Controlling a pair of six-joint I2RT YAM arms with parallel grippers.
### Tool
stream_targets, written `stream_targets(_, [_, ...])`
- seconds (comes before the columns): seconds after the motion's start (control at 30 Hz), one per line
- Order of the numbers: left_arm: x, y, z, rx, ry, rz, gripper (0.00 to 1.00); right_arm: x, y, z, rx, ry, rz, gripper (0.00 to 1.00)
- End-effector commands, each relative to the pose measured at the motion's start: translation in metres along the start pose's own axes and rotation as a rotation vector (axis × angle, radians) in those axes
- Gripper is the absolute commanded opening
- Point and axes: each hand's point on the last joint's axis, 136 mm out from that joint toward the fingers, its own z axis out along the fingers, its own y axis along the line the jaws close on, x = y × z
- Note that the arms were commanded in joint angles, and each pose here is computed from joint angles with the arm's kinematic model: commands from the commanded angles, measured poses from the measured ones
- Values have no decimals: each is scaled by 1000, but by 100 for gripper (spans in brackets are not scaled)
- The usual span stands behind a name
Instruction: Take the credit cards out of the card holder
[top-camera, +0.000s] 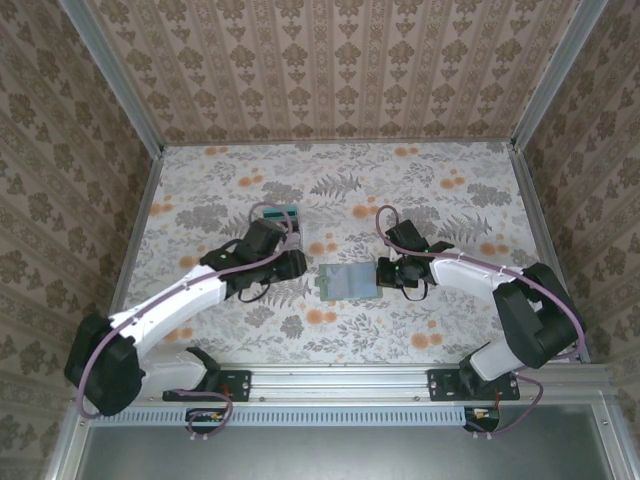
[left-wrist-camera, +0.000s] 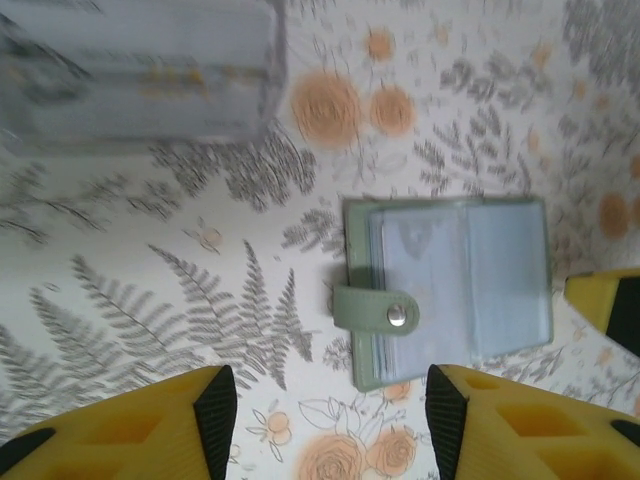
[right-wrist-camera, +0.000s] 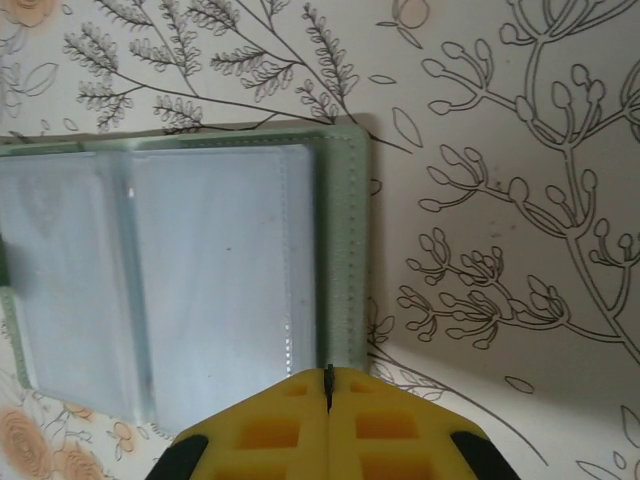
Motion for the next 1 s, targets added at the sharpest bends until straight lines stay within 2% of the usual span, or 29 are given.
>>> stream_targets(0.0, [4,-18,12,17,28,0,54,6,-13,6,62,10,-20,1])
stream_targets(0.13, [19,-35,34,44,116,34,47,10,-15,14,65,29,-18,1])
stream_targets(0.43, [33,-62,62,53,230,143,47,14,-19,19,71,49,-9,0])
stream_targets(0.97, [50,-69,90,14,360,196,46,19,-21,20,72,56,4,0])
